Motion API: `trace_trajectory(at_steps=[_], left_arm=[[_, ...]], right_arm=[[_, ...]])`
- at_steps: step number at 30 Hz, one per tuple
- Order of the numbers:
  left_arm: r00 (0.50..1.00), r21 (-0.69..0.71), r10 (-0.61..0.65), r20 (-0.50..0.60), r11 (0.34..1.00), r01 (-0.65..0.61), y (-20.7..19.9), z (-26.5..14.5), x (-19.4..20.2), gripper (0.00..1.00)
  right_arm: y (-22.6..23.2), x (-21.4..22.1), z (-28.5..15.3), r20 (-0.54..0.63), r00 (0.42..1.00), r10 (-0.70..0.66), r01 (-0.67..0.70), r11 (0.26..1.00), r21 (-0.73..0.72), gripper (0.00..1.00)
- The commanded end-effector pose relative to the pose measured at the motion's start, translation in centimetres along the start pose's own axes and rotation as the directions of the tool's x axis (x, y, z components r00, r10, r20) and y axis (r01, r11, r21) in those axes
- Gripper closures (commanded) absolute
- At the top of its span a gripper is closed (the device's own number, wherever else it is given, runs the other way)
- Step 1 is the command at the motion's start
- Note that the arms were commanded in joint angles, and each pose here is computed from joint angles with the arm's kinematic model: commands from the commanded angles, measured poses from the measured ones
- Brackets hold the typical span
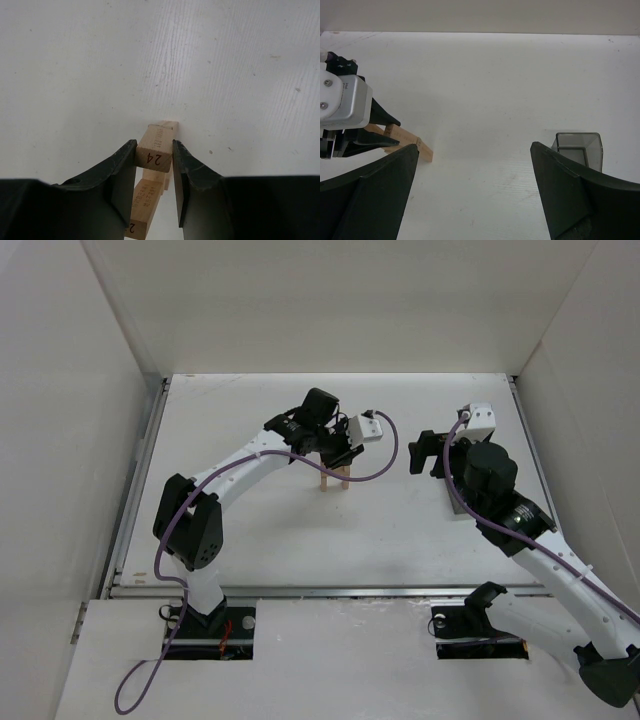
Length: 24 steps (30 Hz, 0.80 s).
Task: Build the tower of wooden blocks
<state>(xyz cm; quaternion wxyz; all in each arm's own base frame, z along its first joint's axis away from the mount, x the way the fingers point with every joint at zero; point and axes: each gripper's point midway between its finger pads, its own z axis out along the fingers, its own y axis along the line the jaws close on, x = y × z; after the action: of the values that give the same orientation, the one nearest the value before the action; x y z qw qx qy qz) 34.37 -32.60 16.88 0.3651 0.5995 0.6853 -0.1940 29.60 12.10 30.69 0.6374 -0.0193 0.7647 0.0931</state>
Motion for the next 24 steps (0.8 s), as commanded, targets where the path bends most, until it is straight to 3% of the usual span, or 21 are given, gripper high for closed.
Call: trace_trajectory(at_steps=[1, 24], left_arm=[[0.998, -0.004, 0.036, 0.054, 0.999, -0.036, -0.13, -1.65, -2.05, 1.0], [0.998, -0.019, 0.036, 0.044, 0.999, -0.035, 0.21, -1.19, -1.61, 1.0]], right_arm=[[0.17, -0.85, 0.03, 0.038, 0.999, 0.008, -0.008, 1.0, -0.014, 0.01], [0.24, -1.06, -0.19, 0.045, 0.999, 0.003, -0.002, 1.0, -0.024, 0.01]])
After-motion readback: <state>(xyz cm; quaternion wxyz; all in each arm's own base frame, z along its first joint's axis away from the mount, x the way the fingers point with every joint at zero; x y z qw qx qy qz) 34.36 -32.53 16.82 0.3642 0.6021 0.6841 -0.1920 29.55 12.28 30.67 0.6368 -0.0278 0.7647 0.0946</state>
